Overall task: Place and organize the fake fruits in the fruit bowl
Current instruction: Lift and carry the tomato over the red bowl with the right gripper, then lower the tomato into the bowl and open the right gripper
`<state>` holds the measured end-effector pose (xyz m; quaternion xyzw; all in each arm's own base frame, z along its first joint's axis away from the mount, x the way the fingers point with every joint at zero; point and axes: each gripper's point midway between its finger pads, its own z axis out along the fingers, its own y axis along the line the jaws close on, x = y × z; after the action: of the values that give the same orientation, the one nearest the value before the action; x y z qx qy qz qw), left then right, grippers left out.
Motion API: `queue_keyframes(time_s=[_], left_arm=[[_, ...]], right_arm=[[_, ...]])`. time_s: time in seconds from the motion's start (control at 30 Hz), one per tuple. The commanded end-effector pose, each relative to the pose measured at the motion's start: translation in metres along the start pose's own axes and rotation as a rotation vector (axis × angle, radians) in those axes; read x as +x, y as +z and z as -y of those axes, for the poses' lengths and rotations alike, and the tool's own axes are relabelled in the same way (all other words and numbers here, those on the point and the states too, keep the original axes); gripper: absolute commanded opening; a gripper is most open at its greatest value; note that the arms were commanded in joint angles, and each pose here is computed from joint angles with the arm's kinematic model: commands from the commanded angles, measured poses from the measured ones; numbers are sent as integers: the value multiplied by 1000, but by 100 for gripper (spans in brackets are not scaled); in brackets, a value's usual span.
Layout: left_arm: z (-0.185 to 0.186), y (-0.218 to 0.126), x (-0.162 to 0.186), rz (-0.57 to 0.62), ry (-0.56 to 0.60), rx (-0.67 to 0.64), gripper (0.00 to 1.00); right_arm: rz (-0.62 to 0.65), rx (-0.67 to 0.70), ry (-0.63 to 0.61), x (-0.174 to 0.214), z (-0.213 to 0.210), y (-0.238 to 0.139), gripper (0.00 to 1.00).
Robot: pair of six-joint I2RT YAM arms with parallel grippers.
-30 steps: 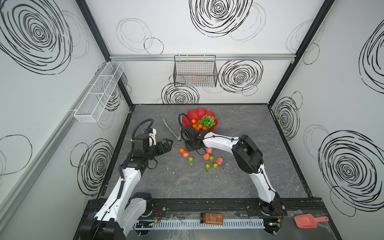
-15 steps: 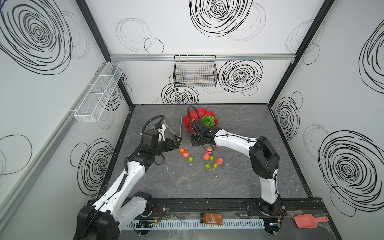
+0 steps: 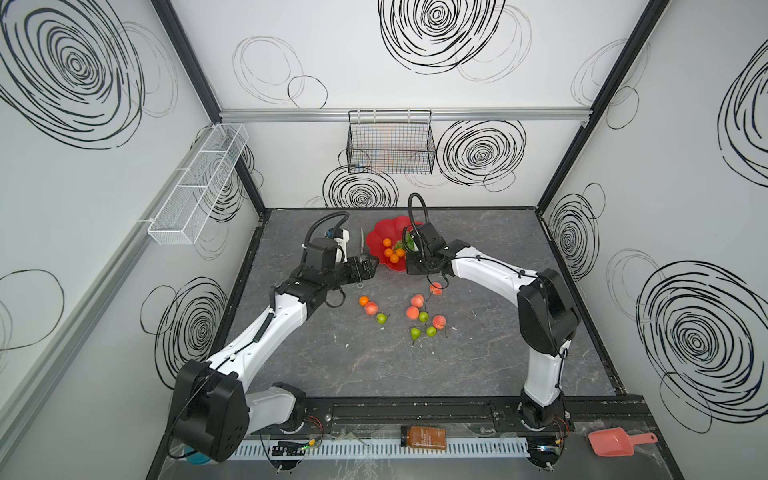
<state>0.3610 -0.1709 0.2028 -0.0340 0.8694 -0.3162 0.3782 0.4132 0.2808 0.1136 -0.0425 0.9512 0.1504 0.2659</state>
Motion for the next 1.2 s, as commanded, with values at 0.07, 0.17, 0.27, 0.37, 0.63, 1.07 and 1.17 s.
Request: queue_keyframes(time_s=[0.07, 0.17, 0.27, 0.37, 0.63, 1.07, 1.17], left_arm=[[17, 17, -23, 52, 54, 69, 96], [15, 27, -21, 28, 66, 98, 96], [6, 29, -20, 9, 45, 109, 96], [-5, 26, -23, 13, 24, 105, 96], [-22, 27, -28, 9, -23, 98, 96], [-29, 27, -28, 10, -43, 78, 96], [-29, 27, -28, 10, -44, 75, 96]], right_arm=[[13, 8, -7, -21, 8, 6, 37], [4, 0, -5, -25, 9, 16, 37], [-16, -8, -17, -27, 6, 29, 37], [-28, -16, -26, -30, 1, 39, 37], [-62, -24, -39, -28, -3, 61, 38], [-82, -12, -38, -27, -2, 74, 45], [-76, -13, -38, -28, -2, 72, 46]])
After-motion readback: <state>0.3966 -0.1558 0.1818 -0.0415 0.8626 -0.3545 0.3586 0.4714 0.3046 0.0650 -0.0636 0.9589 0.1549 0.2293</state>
